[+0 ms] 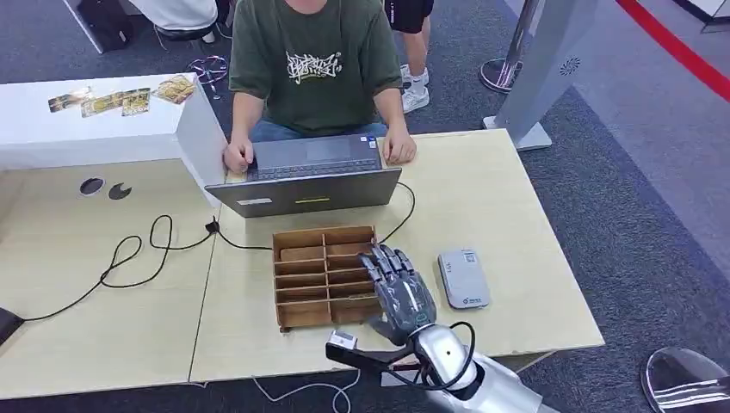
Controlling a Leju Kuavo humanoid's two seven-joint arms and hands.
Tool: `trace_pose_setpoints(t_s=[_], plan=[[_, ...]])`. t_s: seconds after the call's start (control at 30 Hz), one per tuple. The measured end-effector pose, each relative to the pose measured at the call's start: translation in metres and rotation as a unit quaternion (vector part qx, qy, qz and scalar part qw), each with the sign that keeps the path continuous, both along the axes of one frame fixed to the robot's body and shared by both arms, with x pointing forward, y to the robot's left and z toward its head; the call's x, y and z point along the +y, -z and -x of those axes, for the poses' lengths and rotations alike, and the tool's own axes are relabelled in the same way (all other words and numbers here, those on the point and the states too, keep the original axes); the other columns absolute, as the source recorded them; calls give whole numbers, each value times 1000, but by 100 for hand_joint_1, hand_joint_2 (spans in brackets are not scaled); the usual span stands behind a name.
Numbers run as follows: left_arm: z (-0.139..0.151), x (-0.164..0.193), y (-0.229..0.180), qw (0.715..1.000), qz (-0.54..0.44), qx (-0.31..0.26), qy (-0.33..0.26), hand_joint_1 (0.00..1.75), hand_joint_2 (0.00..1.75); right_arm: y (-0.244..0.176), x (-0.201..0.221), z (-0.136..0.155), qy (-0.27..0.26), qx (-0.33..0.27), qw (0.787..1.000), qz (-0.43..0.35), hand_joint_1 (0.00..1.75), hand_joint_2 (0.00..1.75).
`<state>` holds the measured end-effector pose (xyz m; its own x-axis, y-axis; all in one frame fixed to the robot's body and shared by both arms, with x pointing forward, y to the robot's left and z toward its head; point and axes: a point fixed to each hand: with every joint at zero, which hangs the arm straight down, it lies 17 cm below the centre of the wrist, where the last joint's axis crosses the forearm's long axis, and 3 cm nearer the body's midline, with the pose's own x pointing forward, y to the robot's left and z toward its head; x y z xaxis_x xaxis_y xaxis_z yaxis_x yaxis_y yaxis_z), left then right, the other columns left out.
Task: Pass the card to the sensor for recognition and then transmit it.
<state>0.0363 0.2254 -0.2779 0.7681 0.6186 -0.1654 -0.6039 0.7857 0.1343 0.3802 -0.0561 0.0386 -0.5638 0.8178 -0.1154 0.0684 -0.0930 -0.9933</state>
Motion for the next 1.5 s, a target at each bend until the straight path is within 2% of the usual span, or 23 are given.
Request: trace_pose_setpoints(t_s=[0.4, 0.87, 1.13, 1.5], plan=[[0, 0, 0, 1000, 0, 0, 0, 0, 0, -3, -5, -1, 0, -2, 1000, 3, 0, 175], [0, 0, 0, 1000, 1, -1, -5, 0, 0, 4, -21, -12, -1, 54, 998, 28, 0, 175], [-1, 0, 0, 1000, -1, -3, -6, 0, 0, -3, -21, -21, -9, 64, 997, 36, 0, 175], [0, 0, 0, 1000, 0, -2, -11, 0, 0, 5, -42, -17, 17, 93, 995, 28, 0, 175]])
